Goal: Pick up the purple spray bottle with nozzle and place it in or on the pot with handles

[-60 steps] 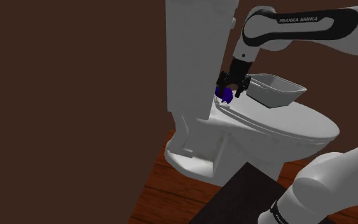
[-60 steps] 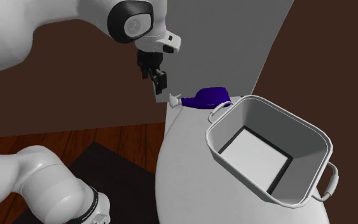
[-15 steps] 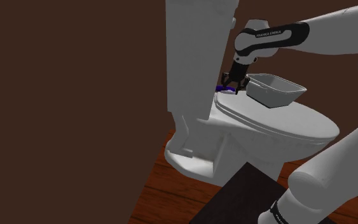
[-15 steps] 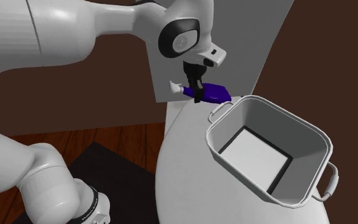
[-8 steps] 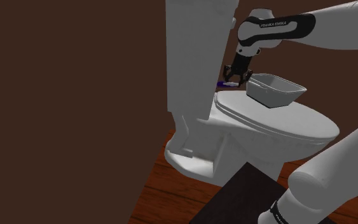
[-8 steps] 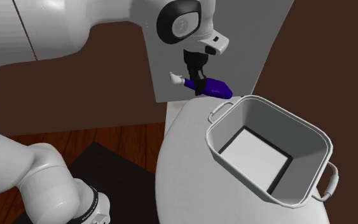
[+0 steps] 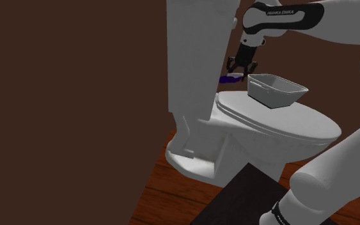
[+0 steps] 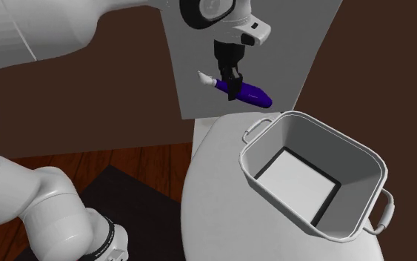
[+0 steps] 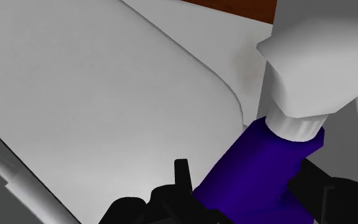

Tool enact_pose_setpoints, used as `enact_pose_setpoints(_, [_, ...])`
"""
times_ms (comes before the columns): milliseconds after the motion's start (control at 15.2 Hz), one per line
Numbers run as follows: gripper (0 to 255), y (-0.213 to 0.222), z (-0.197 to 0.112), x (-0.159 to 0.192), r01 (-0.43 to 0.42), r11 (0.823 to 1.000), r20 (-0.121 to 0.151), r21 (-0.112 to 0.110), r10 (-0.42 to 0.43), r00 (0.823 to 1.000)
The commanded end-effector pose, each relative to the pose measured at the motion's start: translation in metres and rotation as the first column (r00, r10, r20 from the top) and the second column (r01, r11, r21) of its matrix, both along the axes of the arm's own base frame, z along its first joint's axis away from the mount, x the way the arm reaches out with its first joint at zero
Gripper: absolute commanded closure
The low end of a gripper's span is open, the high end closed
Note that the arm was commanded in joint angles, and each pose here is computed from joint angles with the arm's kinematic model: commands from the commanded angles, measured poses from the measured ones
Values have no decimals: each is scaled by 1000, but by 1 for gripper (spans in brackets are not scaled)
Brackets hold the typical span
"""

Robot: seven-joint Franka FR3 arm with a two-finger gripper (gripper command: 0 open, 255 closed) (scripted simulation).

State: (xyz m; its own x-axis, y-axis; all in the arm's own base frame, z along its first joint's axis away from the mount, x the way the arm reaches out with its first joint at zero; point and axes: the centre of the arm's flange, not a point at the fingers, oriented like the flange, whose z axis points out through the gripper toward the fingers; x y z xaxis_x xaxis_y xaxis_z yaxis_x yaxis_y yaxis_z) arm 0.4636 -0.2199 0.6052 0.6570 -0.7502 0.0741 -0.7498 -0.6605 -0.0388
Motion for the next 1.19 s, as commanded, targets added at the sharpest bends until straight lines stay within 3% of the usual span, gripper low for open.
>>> enact_pose_setpoints(0, [255, 1, 11, 1, -2, 1000, 2, 0, 2, 1000])
enact_pose_setpoints(726, [255, 1, 68, 1, -2, 1000, 2, 0, 2, 1000])
enact_pose_setpoints(1122, [255, -67, 68, -39, -2, 1000, 2, 0, 2, 1000])
